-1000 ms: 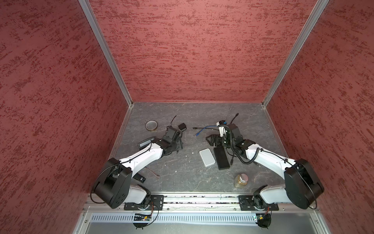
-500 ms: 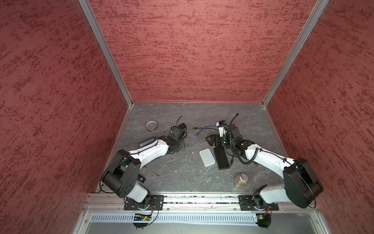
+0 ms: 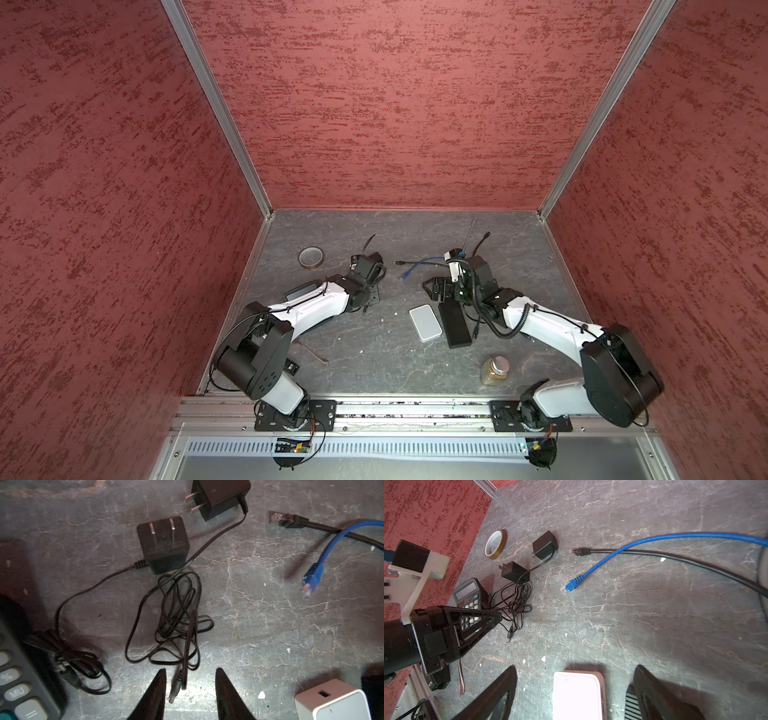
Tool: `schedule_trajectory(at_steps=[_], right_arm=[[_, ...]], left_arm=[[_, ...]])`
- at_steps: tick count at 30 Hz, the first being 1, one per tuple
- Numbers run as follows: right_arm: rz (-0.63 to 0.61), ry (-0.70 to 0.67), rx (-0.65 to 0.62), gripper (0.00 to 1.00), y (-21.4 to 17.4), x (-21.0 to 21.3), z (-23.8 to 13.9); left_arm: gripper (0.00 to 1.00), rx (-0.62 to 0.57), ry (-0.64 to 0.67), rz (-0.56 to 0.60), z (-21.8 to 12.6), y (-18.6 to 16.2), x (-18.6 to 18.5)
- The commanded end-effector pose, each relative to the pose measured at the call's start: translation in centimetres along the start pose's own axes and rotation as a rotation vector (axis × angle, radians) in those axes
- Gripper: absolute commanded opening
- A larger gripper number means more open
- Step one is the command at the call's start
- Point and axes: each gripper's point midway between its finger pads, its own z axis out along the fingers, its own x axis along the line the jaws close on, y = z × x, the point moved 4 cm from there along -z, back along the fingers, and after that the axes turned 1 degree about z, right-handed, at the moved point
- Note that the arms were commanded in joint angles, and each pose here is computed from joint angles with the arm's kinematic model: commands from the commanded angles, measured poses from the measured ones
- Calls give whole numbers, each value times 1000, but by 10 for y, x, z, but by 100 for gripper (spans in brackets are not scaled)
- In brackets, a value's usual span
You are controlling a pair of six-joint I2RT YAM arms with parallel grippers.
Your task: Insert the plug into the switch port
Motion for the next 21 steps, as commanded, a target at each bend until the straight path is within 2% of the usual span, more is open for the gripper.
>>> schedule_trajectory(at_steps=[1,9,21], right_arm=[[16,11,-1,89,-4,2,2],[23,13,13,88,-7,2,7],[25,18,23,87,-10,5,9]], left_arm=[[41,-53,34,-37,-14,11,20],[41,-62,29,-194,-20,5,67],[36,26,97,-265,6,-10,93]])
